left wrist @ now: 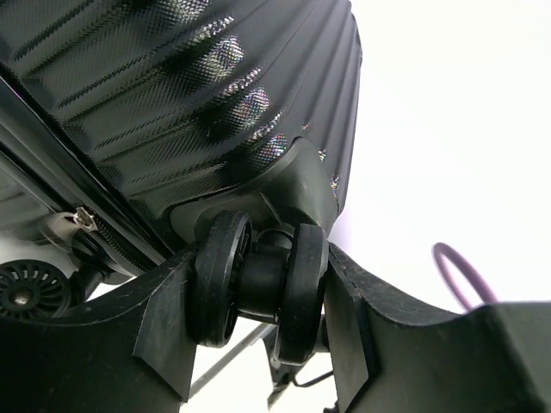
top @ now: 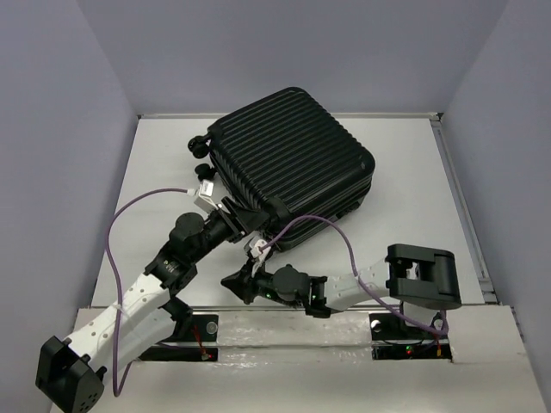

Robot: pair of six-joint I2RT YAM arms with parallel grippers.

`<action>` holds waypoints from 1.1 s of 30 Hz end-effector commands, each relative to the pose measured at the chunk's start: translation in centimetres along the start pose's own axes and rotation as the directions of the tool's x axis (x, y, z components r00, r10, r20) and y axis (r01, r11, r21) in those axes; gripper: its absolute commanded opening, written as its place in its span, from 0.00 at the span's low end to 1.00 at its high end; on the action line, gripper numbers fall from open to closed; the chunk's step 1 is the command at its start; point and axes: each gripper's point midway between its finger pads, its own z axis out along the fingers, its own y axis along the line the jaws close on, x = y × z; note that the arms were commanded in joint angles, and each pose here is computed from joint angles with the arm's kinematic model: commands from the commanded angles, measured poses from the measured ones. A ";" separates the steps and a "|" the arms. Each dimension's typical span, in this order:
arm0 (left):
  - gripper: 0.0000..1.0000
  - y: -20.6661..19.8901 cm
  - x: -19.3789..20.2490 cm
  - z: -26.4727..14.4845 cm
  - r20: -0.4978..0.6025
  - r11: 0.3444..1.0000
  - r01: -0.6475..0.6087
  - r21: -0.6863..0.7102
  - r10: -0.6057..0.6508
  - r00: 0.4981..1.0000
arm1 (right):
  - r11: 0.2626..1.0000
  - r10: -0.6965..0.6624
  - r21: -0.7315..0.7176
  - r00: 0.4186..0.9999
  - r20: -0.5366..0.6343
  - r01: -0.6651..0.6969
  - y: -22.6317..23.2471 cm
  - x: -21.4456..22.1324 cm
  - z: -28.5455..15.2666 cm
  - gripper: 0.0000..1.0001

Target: Pack the luggage

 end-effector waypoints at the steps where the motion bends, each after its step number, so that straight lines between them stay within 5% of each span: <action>1: 0.06 -11.7 -4.1 -2.8 0.115 0.921 0.039 0.389 -0.091 0.989 | 0.985 0.130 0.053 0.914 0.385 -0.162 -1.4 -7.8 1.0 0.07; 5: 0.06 -11.8 -3.6 -3.2 0.100 0.921 0.048 0.388 -0.094 0.991 | 0.984 0.077 0.094 0.834 0.546 -0.153 -2.0 -11.7 0.8 0.07; 14: 0.06 -9.9 -3.5 -2.8 0.134 0.947 -0.004 0.320 -0.041 0.990 | 0.892 0.185 0.334 0.920 0.345 -0.305 -10.3 -3.5 -9.8 0.10; 18: 0.06 -9.2 -2.4 -1.7 0.097 0.948 0.003 0.317 -0.035 0.995 | 0.821 0.236 0.440 0.918 0.319 -0.363 -12.8 -2.6 -13.7 0.48; 21: 0.06 -9.0 -1.9 -1.1 0.084 0.948 0.011 0.318 -0.040 0.996 | 0.807 0.241 0.459 0.916 0.319 -0.372 -14.0 -3.3 -15.3 0.65; 27: 0.06 -10.0 -0.3 -0.4 0.046 0.940 0.031 0.339 -0.049 0.998 | 0.865 0.180 0.426 0.955 0.235 -0.267 -12.3 -4.5 -12.7 0.63; 33: 0.06 -11.1 1.4 0.3 0.009 0.929 0.058 0.365 -0.066 0.998 | 0.796 0.237 0.469 0.910 0.339 -0.382 -14.1 -4.0 -12.8 0.52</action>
